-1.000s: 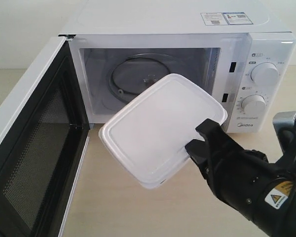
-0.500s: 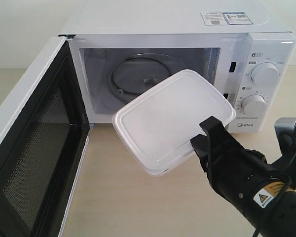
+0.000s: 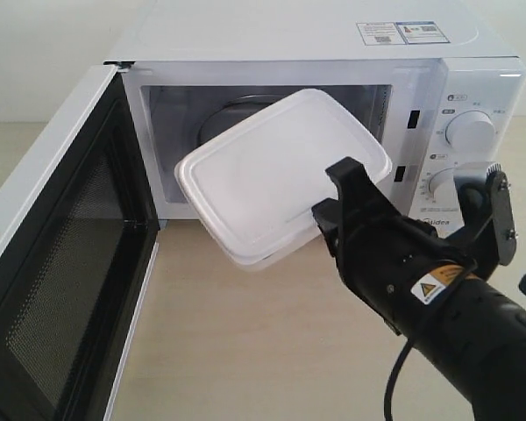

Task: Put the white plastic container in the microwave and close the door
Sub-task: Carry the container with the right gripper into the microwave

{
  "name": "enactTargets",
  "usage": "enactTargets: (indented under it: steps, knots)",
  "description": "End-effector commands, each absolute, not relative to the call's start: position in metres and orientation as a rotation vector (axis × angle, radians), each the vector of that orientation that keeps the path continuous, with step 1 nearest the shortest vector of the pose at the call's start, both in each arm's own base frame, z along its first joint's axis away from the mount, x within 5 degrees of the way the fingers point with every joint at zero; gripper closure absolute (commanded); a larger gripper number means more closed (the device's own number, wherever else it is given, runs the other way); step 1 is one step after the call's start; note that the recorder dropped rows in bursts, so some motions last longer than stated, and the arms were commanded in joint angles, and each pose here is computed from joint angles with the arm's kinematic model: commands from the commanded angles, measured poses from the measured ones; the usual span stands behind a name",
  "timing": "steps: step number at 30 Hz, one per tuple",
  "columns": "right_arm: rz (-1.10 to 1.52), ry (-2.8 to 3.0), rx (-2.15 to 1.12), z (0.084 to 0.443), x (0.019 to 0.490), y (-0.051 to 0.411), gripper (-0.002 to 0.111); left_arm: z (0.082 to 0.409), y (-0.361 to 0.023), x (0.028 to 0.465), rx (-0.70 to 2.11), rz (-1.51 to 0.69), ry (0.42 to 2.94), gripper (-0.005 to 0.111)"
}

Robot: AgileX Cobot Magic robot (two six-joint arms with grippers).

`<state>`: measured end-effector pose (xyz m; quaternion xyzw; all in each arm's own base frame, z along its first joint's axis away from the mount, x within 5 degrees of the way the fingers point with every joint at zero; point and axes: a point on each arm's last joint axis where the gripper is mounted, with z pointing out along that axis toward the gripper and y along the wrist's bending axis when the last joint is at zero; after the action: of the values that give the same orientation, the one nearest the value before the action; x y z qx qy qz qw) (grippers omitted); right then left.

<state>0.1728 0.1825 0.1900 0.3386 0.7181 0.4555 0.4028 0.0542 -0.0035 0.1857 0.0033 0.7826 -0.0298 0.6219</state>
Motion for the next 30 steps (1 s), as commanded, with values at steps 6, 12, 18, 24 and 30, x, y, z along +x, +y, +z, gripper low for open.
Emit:
enactTargets:
  steps: [6,12,18,24,30]
  knots:
    - [1.121,1.815,0.904,0.196,0.187,0.199,0.108,0.185,-0.003,0.054,-0.001,-0.072,1.799,0.102]
    - [1.095,1.810,0.947,0.180,0.194,0.206,0.108,0.185,-0.003,0.054,-0.001,-0.072,1.799,0.102]
    - [1.083,1.786,0.961,0.173,0.208,0.210,0.108,0.185,-0.003,0.054,-0.001,-0.072,1.799,0.102]
    - [1.106,1.741,0.988,0.190,0.234,0.216,0.108,0.185,-0.003,0.054,-0.001,-0.072,1.799,0.102]
    - [1.123,1.716,1.053,0.201,0.254,0.213,0.108,0.185,-0.003,0.054,-0.001,-0.072,1.799,0.102]
